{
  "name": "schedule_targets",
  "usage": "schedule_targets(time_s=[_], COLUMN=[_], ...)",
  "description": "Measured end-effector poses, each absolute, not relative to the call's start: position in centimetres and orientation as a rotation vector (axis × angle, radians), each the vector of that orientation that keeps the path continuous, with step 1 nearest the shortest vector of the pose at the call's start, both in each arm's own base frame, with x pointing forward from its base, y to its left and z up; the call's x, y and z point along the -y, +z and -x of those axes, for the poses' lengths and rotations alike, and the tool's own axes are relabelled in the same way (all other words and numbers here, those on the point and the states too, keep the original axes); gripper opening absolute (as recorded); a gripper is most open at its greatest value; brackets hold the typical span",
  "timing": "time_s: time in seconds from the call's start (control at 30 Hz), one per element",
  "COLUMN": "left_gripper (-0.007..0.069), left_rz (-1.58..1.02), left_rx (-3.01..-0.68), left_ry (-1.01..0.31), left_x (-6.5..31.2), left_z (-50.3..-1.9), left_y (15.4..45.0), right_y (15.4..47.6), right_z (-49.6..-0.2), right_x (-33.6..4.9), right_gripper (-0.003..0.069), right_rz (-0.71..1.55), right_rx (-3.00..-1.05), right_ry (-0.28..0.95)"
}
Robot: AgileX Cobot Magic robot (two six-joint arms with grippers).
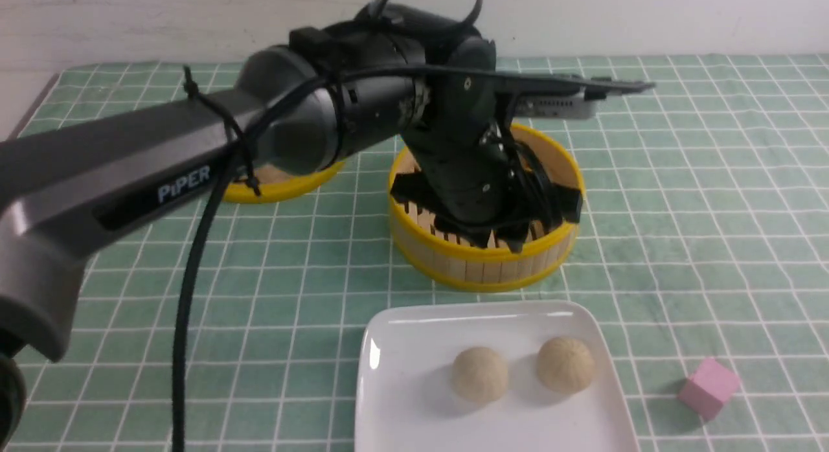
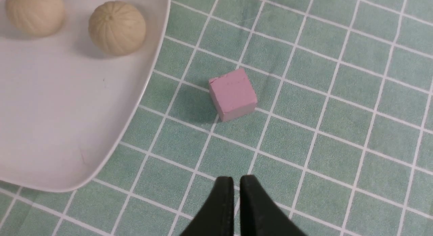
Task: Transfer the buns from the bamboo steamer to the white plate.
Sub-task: 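Reach into the bamboo steamer and grasp a bun with the left gripper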
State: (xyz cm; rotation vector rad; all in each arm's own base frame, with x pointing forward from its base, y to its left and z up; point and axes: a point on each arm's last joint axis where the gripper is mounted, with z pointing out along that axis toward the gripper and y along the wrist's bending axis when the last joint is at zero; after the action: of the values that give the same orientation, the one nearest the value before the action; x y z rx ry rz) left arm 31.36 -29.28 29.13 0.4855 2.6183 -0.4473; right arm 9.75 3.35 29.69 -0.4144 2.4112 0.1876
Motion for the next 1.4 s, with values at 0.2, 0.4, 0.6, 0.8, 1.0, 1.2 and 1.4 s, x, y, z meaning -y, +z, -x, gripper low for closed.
schedule_targets(time_s=[0.2,0.4,0.6,0.8,1.0,1.2,1.4], left_gripper=[0.001,0.0011,0.0128,0.0343,0.0434,0.0421,0.0225], left_rz=[-0.282,-0.216,-0.208,-0.24,-0.255,-0.261,-0.266], left_rx=[-2.608,-2.605,-2.534,-2.466,-2.44,-2.447,-2.465], left_ry=[-0.507,-0.55,-0.566,-0.486,-0.458,-0.443,-0.431], left_x=[27.0,26.7,27.8,28.0,28.2,28.4,28.3], left_z=[-36.8,-40.9,-42.9,-44.4,-45.0,-45.4,-45.4], left_y=[29.6,27.2,25.3,23.0,21.8,20.2,19.8], right_y=[29.7,29.7,29.8,29.8,29.8,29.9,30.0], right_z=[-9.8,-9.8,-9.9,-9.9,-9.9,-10.0,-10.1], right_x=[-3.3,-3.4,-3.4,-3.4,-3.4,-3.4,-3.4], right_gripper=[0.0062,0.0071,0.0076,0.0084,0.009,0.0098,0.0104], right_rz=[0.414,0.413,0.41,0.41,0.409,0.404,0.402], right_rx=[-2.41,-2.405,-2.393,-2.392,-2.389,-2.373,-2.362], right_ry=[0.188,0.188,0.188,0.188,0.189,0.189,0.19])
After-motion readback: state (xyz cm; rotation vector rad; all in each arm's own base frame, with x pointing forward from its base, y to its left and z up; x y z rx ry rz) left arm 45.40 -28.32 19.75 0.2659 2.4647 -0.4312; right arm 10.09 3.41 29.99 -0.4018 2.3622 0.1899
